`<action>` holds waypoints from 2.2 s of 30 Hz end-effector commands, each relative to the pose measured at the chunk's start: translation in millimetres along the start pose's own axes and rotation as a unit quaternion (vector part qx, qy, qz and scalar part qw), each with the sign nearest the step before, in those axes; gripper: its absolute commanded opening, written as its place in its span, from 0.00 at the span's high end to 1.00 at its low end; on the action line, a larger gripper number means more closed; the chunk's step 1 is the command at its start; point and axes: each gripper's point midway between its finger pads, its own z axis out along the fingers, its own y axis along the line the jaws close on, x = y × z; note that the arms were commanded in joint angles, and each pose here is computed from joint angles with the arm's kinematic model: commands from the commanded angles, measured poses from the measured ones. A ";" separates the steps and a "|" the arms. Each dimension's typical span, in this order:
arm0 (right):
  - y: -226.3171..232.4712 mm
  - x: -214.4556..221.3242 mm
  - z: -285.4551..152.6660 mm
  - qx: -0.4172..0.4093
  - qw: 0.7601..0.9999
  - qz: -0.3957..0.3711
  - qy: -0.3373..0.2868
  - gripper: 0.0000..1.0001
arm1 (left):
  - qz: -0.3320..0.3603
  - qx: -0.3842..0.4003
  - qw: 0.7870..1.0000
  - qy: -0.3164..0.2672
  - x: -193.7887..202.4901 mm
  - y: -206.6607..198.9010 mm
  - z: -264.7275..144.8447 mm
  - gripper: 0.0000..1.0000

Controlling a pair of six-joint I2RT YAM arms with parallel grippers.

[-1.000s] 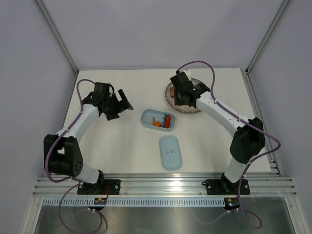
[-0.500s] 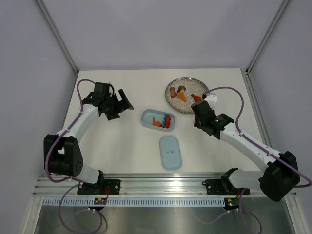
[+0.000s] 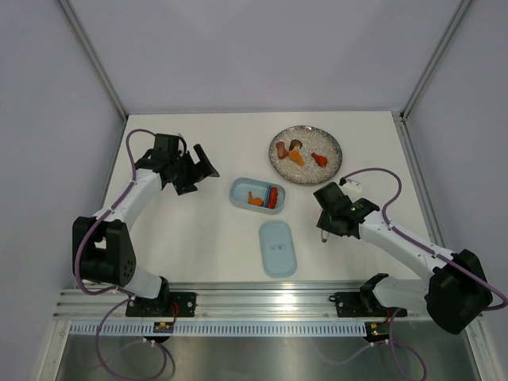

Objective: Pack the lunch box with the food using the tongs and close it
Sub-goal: Adjust the clamp at the center of the board.

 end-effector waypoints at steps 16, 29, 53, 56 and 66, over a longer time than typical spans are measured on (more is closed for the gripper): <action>-1.7 38.2 46.1 0.034 0.998 -0.014 0.055 0.55 | -0.001 0.016 1.000 0.011 4.3 -0.8 9.3 0.01; -0.6 45.9 59.7 0.040 0.997 -0.013 0.064 0.39 | -0.003 0.016 1.000 0.013 6.7 0.2 9.1 0.01; 2.7 58.2 60.8 0.053 0.995 -0.034 0.072 0.45 | -0.005 0.022 1.000 0.015 8.1 -1.6 8.9 0.01; 5.7 59.2 61.3 0.049 0.995 -0.044 0.074 0.48 | -0.005 0.023 1.000 0.016 8.5 -1.6 8.6 0.01; 21.4 41.2 37.4 0.006 0.996 -0.059 0.065 0.88 | 0.000 0.024 1.000 0.012 6.9 -3.3 3.5 0.01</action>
